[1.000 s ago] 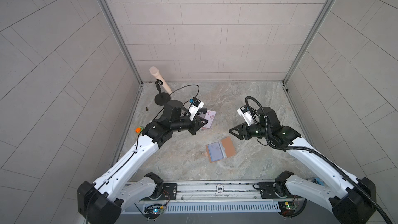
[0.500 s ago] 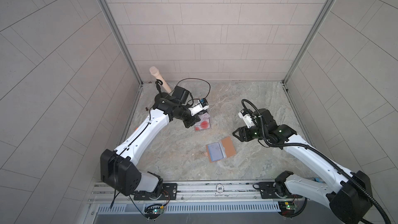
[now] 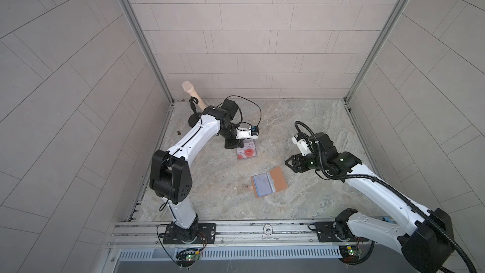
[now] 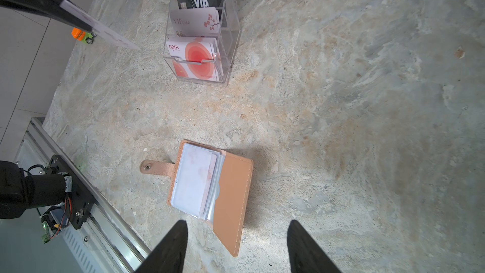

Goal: Take the credit cards out of the card holder
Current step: Place the credit card in the storage box.

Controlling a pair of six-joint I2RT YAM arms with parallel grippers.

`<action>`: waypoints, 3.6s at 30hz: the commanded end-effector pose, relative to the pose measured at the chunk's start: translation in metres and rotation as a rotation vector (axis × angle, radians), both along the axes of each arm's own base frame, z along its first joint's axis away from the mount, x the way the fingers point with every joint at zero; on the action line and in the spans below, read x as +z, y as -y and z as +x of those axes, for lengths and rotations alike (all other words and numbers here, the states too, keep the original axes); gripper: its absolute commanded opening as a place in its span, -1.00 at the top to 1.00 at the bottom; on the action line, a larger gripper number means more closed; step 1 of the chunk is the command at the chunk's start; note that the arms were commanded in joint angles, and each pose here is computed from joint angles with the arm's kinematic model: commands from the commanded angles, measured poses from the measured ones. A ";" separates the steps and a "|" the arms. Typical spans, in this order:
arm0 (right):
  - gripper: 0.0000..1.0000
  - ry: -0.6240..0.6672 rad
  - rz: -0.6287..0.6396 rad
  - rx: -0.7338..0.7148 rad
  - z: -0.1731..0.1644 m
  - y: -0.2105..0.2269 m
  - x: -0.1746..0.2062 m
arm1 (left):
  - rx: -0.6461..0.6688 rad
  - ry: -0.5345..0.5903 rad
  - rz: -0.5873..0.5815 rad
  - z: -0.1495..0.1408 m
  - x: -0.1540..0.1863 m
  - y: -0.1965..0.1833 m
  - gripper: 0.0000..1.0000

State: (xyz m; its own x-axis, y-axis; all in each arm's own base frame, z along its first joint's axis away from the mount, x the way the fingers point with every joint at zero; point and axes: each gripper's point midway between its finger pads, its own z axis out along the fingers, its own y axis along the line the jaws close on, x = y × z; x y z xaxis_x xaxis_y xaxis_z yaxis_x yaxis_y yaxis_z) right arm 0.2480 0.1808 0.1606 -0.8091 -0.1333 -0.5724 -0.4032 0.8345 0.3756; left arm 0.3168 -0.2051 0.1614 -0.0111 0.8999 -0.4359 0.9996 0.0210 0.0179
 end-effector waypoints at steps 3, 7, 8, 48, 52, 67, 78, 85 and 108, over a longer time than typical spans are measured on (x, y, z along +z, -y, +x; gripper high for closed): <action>-0.27 0.027 -0.013 -0.001 0.001 0.002 0.006 | -0.038 0.040 0.044 0.018 -0.009 -0.007 1.00; -0.26 0.029 -0.019 -0.005 0.002 0.004 0.005 | -0.040 0.042 0.064 0.032 -0.015 -0.009 1.00; -0.27 0.029 -0.020 -0.006 0.002 0.004 0.005 | -0.039 0.040 0.072 0.035 -0.018 -0.009 1.00; -0.27 0.032 -0.016 0.001 0.001 0.003 0.004 | 0.117 -0.033 0.119 0.076 -0.064 -0.003 1.00; -0.26 0.033 -0.013 0.002 0.001 0.003 0.004 | 0.120 -0.044 0.123 0.075 -0.067 -0.003 0.98; -0.27 0.036 -0.008 0.004 0.000 0.002 0.005 | 0.163 -0.064 0.145 0.078 -0.077 -0.006 0.77; -0.27 0.038 -0.007 0.006 0.001 0.002 0.005 | 0.164 -0.076 0.140 0.076 -0.079 -0.005 0.63; -0.27 0.036 -0.008 0.006 0.000 0.002 0.004 | 0.183 -0.075 0.145 0.077 -0.078 -0.006 0.48; -0.29 0.089 -0.034 0.054 -0.010 -0.007 0.014 | 0.452 0.036 -0.191 0.058 0.063 0.007 -0.48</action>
State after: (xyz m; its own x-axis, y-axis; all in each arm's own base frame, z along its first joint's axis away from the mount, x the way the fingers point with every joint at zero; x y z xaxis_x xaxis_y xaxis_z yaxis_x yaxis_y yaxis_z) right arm 0.2391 0.1892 0.1706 -0.7643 -0.1810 -0.6189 -0.4679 0.8161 0.3392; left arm 0.3838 -0.2061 0.1960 -0.3133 0.7996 -0.5124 0.9163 0.3963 0.0583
